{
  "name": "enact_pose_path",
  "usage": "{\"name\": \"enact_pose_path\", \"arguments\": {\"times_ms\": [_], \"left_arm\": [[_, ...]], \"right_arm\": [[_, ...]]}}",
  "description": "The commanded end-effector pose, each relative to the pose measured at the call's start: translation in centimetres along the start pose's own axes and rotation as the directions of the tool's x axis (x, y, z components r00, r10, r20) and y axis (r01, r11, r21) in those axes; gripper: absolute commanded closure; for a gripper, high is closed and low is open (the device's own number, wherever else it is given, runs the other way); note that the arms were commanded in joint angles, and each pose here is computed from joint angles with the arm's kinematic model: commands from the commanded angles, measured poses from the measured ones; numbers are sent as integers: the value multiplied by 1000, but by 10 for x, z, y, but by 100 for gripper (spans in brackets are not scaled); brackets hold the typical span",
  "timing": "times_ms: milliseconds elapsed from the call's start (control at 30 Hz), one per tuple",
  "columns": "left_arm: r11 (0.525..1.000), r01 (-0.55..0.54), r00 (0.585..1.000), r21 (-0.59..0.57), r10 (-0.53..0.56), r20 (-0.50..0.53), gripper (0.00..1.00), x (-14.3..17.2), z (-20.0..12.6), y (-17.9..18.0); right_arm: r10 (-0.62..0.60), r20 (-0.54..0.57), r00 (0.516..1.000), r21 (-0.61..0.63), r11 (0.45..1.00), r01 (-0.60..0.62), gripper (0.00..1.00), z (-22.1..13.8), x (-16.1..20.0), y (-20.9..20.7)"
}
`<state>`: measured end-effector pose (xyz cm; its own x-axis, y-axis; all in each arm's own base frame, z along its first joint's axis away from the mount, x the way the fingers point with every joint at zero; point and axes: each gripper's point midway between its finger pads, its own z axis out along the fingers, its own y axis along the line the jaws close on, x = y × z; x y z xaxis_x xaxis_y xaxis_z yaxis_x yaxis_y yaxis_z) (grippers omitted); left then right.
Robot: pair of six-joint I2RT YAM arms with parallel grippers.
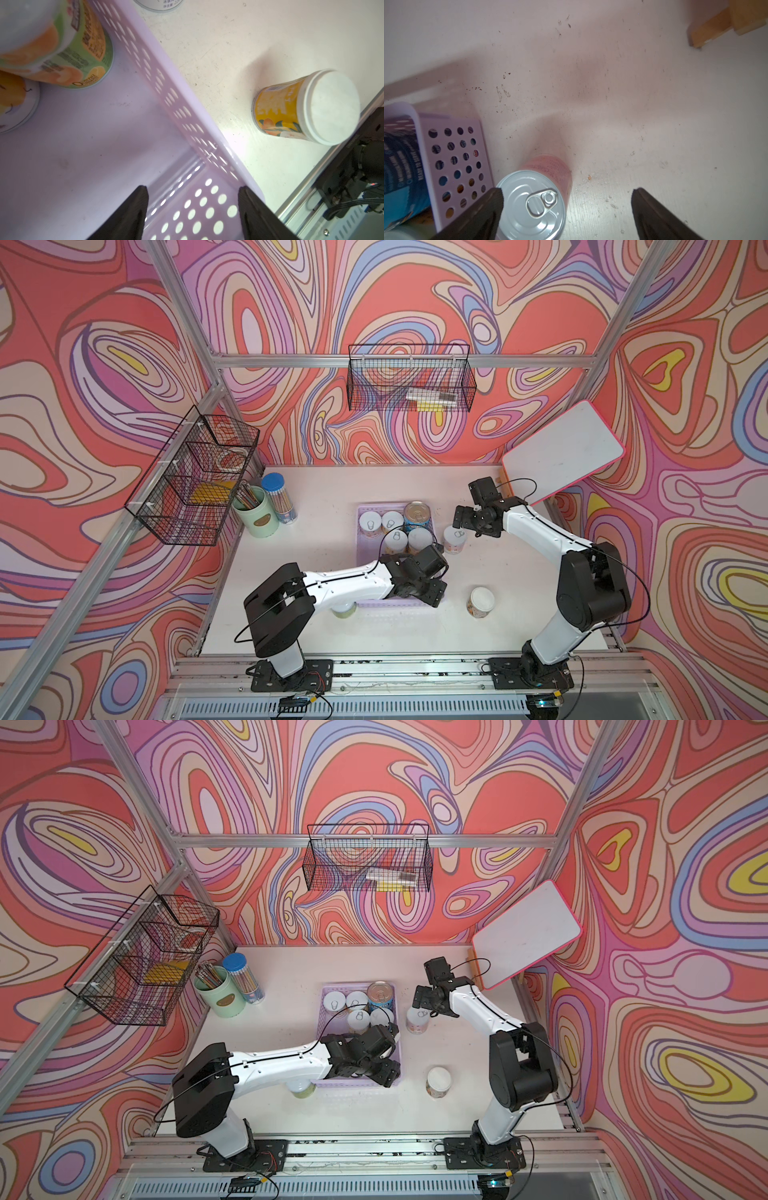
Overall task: Put the canned food in the basket
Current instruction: Pick up the canned food from the center of the board.
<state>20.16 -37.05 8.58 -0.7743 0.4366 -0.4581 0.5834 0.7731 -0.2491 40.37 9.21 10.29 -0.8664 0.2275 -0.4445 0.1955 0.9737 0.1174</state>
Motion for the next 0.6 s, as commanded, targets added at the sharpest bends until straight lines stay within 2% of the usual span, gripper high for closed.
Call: {"name": "enact_pose_path", "arguments": {"times_ms": [0,233,267,400,567], "left_arm": [[998,-26,999,61,28,-30,26,9,7,-25],[996,-28,999,89,30,-14,27,8,8,-35],[996,-26,1000,84,26,-5,27,7,6,-34],[999,-19,998,45,16,66,27,2,-11,-23],[1000,-12,984,-1,12,179,24,-11,-38,-8]], "right_arm": [[3,-26,1000,-19,1000,-4,2,0,-2,7],[-31,-81,996,-56,998,27,2,2,4,16],[-39,-111,993,-58,998,32,2,12,10,17],[-60,-128,990,-90,995,49,2,14,11,25],[-94,-148,985,-69,994,84,2,19,14,30]]}}
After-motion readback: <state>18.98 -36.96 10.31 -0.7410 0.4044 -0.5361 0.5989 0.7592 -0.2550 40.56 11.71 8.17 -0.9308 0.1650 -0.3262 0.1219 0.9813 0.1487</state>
